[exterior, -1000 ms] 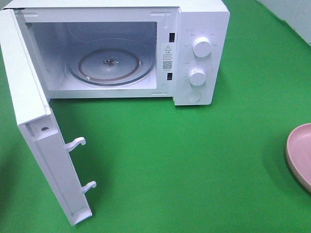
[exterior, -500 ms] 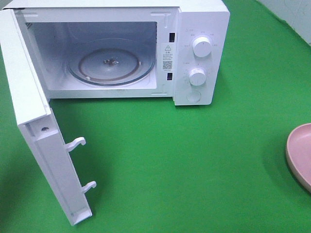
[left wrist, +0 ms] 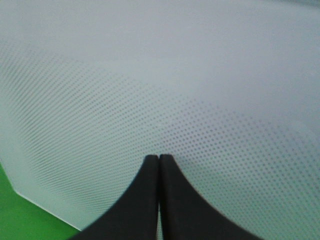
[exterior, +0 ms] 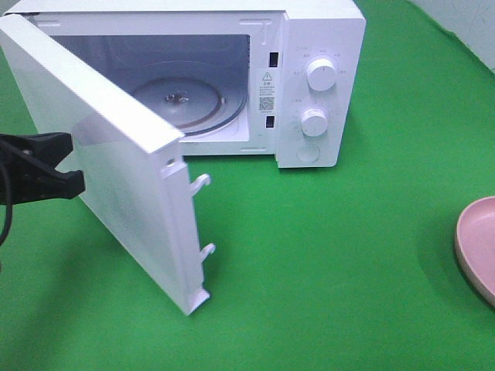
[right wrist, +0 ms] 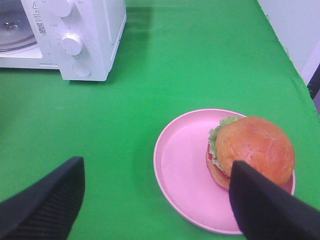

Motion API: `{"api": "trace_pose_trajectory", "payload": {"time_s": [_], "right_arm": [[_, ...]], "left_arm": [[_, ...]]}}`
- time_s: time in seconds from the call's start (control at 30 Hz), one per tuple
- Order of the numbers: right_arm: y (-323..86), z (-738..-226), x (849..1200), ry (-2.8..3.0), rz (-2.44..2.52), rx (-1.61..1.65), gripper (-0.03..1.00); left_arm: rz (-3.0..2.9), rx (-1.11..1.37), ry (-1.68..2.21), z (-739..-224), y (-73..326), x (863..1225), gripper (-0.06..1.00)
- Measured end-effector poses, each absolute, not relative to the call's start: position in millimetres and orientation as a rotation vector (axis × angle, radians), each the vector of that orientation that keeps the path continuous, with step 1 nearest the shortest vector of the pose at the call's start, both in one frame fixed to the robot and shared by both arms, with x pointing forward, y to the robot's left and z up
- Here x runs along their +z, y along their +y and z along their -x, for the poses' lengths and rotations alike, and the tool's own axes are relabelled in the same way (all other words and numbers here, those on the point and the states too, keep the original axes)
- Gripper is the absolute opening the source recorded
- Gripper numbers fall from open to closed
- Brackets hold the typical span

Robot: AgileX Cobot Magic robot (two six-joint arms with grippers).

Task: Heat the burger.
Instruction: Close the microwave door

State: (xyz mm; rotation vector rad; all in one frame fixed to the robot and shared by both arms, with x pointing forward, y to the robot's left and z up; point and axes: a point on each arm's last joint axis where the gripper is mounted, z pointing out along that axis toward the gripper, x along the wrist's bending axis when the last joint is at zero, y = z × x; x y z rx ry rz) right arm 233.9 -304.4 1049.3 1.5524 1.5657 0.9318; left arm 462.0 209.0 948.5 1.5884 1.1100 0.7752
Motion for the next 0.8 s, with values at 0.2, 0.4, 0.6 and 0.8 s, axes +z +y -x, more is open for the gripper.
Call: {"api": "trace_pose_trajectory", "payload": {"time_s": [0.2, 0.4, 0.6, 0.8], "right_arm": [[-304, -234, 1049, 1.566, -1.552, 0.932, 0.77], [-304, -234, 1049, 1.566, -1.552, 0.932, 0.76], [-304, -234, 1049, 1.566, -1.552, 0.932, 0.76], [-304, -234, 1049, 1.566, -1.552, 0.932, 0.76]], "left_arm": [[-1.583, 0.769, 1.098, -479, 175, 946, 0.00], [-1.560, 0.747, 1.085, -492, 152, 947, 0.00], [-1.537, 0.726, 1.048, -510, 123, 949, 0.00], [-1.493, 0.718, 1.038, -531, 99, 951, 0.00]]}}
